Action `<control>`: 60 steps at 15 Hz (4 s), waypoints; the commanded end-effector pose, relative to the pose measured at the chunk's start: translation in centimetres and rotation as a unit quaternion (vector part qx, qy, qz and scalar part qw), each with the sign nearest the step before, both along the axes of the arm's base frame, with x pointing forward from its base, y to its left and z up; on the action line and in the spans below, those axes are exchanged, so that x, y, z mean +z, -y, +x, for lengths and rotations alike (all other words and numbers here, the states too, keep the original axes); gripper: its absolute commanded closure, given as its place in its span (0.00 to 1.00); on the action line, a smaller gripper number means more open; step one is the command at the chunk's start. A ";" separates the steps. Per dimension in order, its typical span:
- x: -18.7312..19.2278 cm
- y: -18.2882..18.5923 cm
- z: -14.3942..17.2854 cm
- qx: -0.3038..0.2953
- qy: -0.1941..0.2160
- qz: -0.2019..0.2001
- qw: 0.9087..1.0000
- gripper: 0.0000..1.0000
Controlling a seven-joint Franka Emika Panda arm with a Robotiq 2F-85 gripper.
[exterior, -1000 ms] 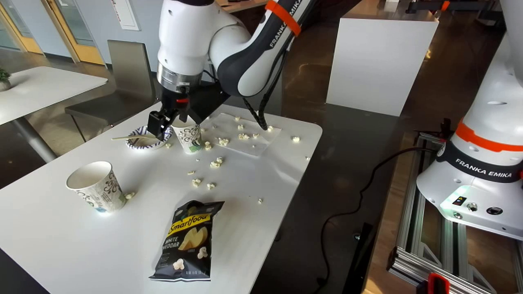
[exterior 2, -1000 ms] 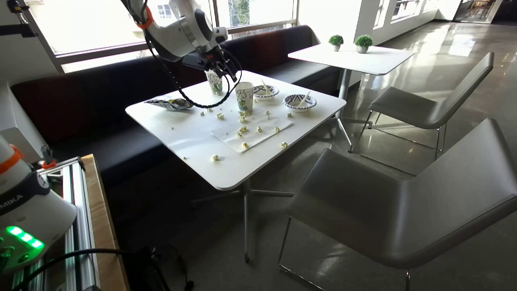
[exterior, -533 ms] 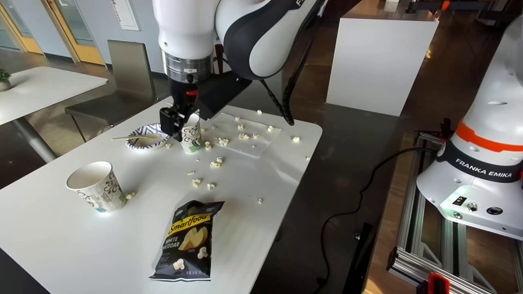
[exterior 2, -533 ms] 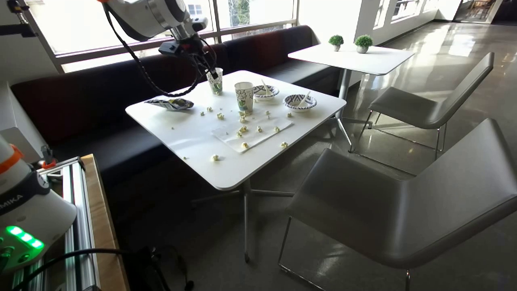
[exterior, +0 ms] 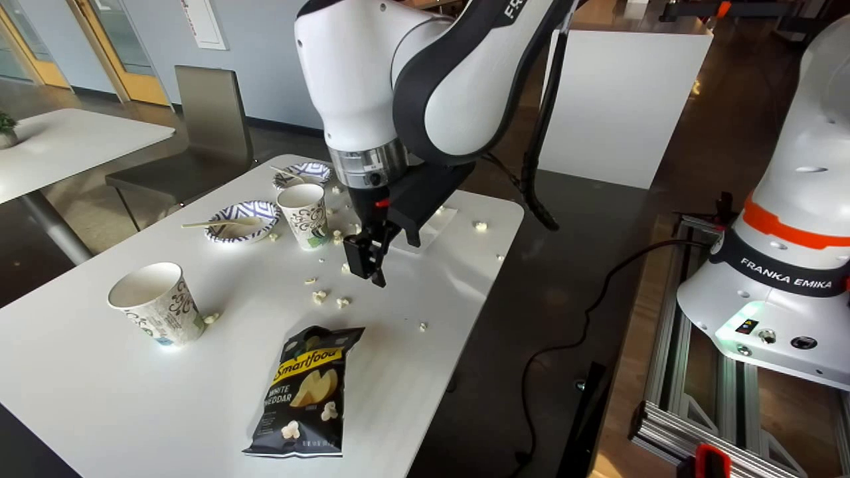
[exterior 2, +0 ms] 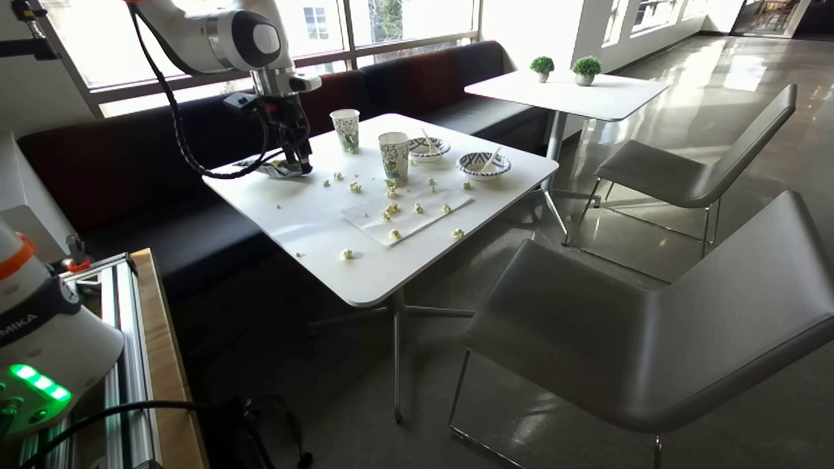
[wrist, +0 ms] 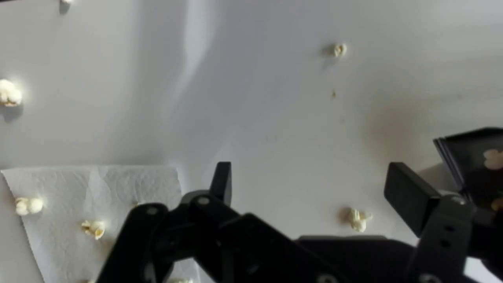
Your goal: Put some pieces of popcorn into the paper cup on the right
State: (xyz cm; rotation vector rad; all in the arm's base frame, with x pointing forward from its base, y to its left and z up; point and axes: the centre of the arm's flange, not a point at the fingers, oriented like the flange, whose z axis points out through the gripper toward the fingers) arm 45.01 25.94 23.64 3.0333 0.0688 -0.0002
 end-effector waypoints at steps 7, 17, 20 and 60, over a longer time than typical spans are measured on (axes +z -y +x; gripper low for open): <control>-6.0 1.0 -2.3 0.032 -0.117 0.012 0.993 0.10; -8.4 -1.4 -1.4 0.062 -0.137 0.043 0.988 0.32; -8.7 -2.1 -1.4 0.067 -0.140 0.045 0.987 0.49; -2.5 -3.2 -0.4 0.087 -0.077 0.055 0.992 1.00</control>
